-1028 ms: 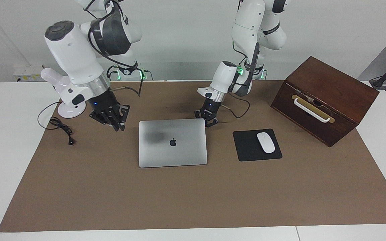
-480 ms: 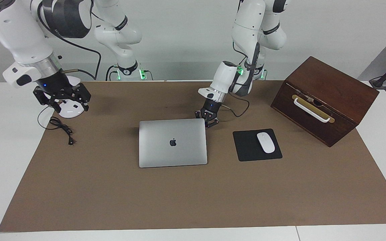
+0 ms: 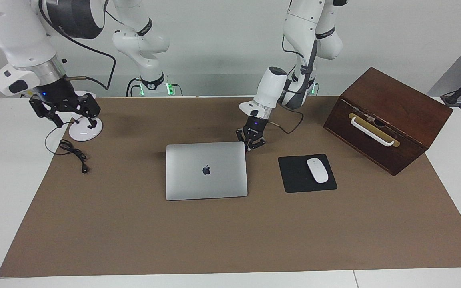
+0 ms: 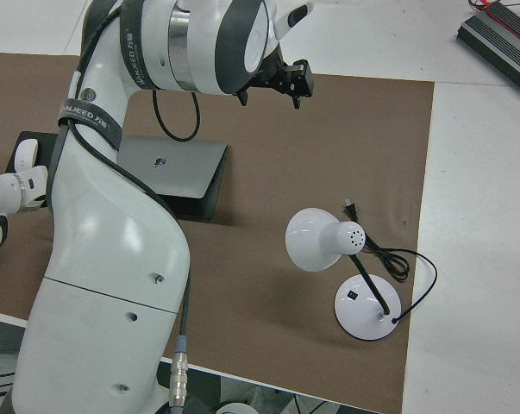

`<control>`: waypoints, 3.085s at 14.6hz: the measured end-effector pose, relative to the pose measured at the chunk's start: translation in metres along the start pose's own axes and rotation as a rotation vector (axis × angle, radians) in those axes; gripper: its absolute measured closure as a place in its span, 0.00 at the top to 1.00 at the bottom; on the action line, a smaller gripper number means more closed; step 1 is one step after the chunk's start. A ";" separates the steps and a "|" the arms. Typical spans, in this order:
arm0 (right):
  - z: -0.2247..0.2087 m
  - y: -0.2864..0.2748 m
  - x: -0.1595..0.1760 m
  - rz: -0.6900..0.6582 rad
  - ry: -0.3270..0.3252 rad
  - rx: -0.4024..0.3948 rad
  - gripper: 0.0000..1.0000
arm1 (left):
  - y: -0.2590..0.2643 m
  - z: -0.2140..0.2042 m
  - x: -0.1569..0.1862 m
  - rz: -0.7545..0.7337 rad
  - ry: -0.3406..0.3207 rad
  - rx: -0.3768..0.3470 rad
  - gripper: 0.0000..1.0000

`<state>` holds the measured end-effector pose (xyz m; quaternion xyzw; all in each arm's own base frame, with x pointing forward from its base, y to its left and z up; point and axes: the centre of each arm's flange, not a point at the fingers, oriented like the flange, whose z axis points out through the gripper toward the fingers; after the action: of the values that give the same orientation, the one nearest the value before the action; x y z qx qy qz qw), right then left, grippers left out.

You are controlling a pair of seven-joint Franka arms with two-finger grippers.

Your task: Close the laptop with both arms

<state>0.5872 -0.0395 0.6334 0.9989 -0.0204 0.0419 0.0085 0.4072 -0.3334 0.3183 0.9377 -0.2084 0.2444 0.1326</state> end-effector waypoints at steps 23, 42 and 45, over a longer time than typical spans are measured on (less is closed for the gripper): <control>-0.024 -0.033 -0.026 0.030 0.007 0.044 1.00 | -0.138 -0.215 0.078 -0.214 -0.343 0.136 0.39; 0.001 -0.014 -0.035 0.051 -0.013 0.040 1.00 | -0.273 -0.346 0.144 -0.486 -0.368 0.235 1.00; 0.002 -0.012 -0.036 0.054 -0.015 0.040 1.00 | -0.283 -0.348 0.155 -0.500 -0.391 0.237 1.00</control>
<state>0.5523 -0.0261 0.6287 0.9982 -0.0466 0.0352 -0.0128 0.5192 -0.0133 0.6508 0.9978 0.0363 0.0423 0.0362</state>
